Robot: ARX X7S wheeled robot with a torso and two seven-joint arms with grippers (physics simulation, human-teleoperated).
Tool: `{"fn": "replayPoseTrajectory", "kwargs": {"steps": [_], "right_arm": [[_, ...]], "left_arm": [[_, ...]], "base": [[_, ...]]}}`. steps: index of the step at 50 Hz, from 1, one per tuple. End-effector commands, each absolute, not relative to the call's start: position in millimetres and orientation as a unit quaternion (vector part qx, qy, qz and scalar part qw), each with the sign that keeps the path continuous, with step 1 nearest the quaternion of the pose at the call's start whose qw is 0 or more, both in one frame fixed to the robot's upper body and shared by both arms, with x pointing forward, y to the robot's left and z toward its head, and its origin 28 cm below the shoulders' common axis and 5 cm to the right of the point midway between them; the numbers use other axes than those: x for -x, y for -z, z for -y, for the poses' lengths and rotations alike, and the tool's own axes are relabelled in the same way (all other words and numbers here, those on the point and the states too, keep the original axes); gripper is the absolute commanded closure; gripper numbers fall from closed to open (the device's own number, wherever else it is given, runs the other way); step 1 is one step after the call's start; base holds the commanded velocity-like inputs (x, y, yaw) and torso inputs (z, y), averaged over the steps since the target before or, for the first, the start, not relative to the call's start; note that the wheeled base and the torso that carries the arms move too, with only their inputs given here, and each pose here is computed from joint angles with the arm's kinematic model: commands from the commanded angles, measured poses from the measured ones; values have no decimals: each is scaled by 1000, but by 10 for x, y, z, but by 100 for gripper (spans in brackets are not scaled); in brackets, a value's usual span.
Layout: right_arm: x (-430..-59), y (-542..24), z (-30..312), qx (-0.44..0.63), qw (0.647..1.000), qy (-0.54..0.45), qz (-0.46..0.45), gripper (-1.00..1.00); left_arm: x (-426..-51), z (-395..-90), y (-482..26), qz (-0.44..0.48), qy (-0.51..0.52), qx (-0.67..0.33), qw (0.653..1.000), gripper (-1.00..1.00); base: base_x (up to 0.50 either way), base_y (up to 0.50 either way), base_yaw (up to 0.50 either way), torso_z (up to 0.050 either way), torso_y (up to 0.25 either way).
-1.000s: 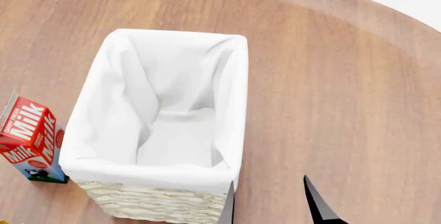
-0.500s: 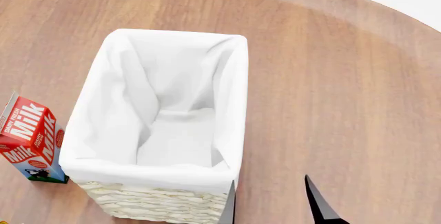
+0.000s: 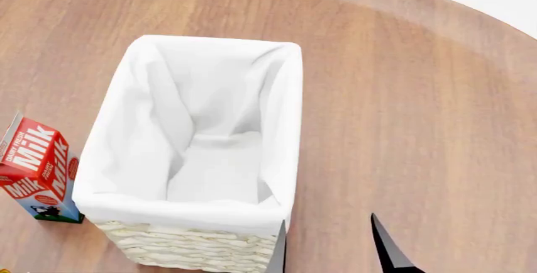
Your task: Pick up the tomato sauce, and put it in the basket.
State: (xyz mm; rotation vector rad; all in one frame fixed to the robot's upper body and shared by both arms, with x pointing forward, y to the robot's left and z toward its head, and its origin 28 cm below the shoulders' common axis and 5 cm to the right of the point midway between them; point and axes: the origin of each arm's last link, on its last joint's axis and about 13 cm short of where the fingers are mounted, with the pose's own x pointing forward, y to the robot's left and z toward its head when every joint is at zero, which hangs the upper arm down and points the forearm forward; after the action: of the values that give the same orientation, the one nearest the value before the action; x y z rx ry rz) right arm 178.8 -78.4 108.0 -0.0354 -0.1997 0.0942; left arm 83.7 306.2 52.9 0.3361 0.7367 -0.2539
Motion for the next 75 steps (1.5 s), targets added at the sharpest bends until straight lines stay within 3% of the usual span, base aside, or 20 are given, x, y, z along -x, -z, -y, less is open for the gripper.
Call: {"fn": "replayPoseTrajectory", "kwargs": {"steps": [1,39,57,59,60,64,75], "right_arm": [[-1798,-1118,788,20,992,-46,114,-100],[-1794,-1140,808,24,992,-41,116,-100],[-1795,-1148,811,22,992,-42,117,-100],[-1796,-1144,812,22,992,-42,117,-100],[-1796,-1142,812,22,992,-42,117,-100],[-1797,-1141,807,22,992,-43,116,-100],[-1807,-1124,800,22,992,-45,115,-100]], "left_arm": [[-864,-3008,-786,-308,135,-126,933,100],[-919,-2723,-1798,-142,212,-137,957,100],[-1165,-2712,-2279,-61,231,-152,959,100],[-1034,-2573,-1936,-187,240,-62,951,100],[-1033,-2543,-1885,-223,254,-95,936,100],[-1378,-2521,-2440,-37,229,-157,960,100],[-1673,-2429,-2700,-8,226,-174,958,100]], "base": [[0,0,0,0,0],[0,0,0,0,0],[0,0,0,0,0],[0,0,0,0,0],[0,0,0,0,0],[0,0,0,0,0],[0,0,0,0,0]]}}
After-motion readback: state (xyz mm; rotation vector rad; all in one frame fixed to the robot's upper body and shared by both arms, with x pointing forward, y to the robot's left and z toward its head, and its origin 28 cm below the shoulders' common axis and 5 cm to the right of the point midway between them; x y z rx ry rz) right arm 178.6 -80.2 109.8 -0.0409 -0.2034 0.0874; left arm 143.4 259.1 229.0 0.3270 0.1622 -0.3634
